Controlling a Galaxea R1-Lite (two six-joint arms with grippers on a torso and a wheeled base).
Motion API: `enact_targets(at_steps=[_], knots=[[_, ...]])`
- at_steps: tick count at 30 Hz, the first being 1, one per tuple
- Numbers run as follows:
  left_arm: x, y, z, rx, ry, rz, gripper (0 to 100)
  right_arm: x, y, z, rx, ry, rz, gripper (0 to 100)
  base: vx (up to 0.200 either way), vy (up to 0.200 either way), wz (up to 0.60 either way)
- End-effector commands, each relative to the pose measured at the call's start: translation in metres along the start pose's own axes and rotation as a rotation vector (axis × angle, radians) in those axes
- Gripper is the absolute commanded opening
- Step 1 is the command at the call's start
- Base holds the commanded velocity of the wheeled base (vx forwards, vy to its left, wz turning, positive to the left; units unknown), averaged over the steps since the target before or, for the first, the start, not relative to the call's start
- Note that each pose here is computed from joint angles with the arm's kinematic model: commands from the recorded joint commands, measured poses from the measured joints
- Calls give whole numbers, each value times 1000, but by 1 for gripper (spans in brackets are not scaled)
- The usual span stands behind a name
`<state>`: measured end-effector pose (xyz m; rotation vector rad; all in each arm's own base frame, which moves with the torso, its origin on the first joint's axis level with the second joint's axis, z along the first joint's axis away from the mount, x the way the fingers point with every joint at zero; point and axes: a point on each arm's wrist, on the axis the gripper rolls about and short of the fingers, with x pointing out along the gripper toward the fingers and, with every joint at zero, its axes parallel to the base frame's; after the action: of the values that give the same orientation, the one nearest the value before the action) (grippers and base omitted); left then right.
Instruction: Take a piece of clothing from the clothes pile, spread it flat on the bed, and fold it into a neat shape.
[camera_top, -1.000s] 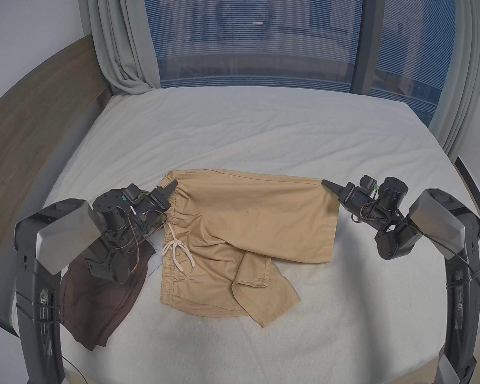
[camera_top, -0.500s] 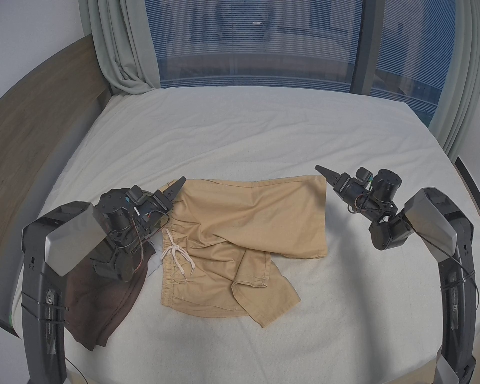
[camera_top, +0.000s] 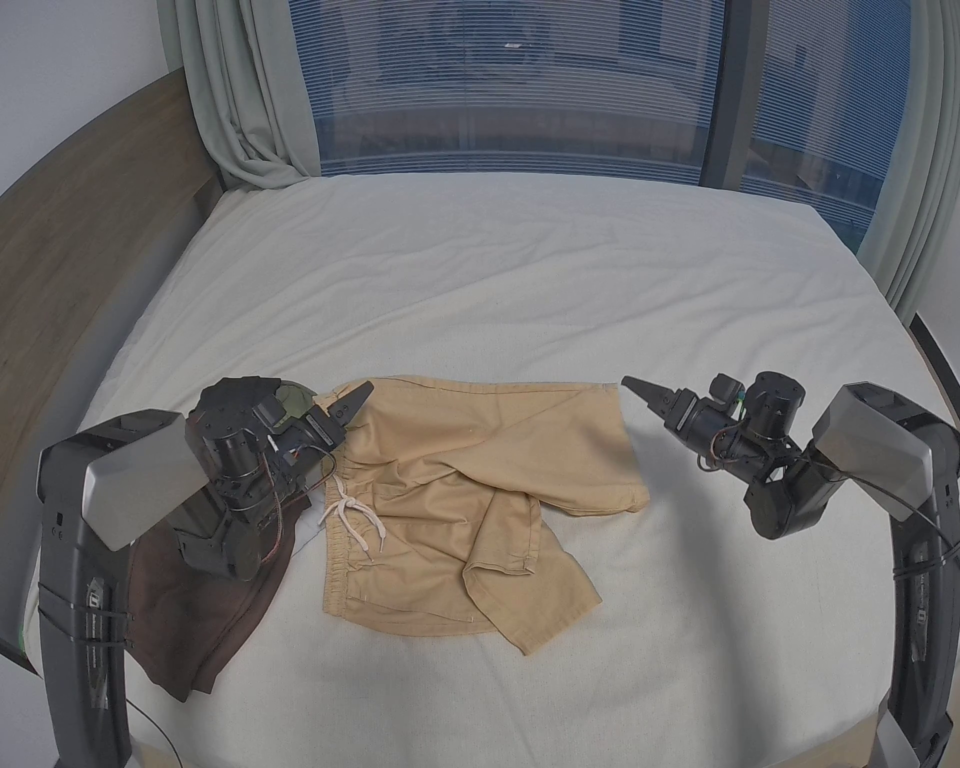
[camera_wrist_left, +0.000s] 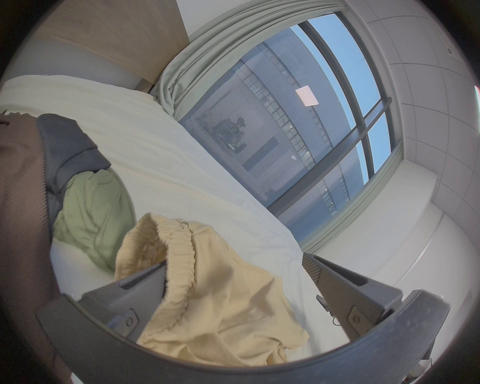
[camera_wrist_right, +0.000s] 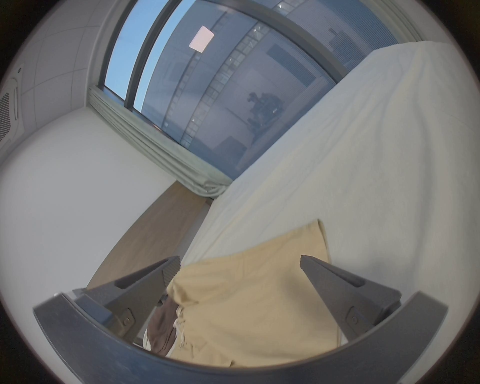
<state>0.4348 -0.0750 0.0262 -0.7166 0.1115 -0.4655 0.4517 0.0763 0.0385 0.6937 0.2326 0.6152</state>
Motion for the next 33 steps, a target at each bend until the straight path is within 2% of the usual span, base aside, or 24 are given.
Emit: enact_targets(at_steps=[1, 5, 16, 25, 33], knots=[[-26, -19, 11, -8, 25, 28, 100, -20, 59, -21, -32, 86, 59, 100, 0, 0, 0], [-38, -23, 13, -1, 40, 43, 100, -24, 74, -43, -12, 156, 70, 100, 0, 0, 0], [-89, -31, 14, 18, 132, 83, 100, -29, 87, -86, 25, 282, 53, 100, 0, 0, 0], [-113, -28, 2, 111, 209, 97, 100, -30, 79, -125, 53, 380, 12, 100, 0, 0, 0], [-116, -30, -1, 116, 221, 95, 100, -27, 80, -158, 58, 447, -9, 100, 0, 0, 0]])
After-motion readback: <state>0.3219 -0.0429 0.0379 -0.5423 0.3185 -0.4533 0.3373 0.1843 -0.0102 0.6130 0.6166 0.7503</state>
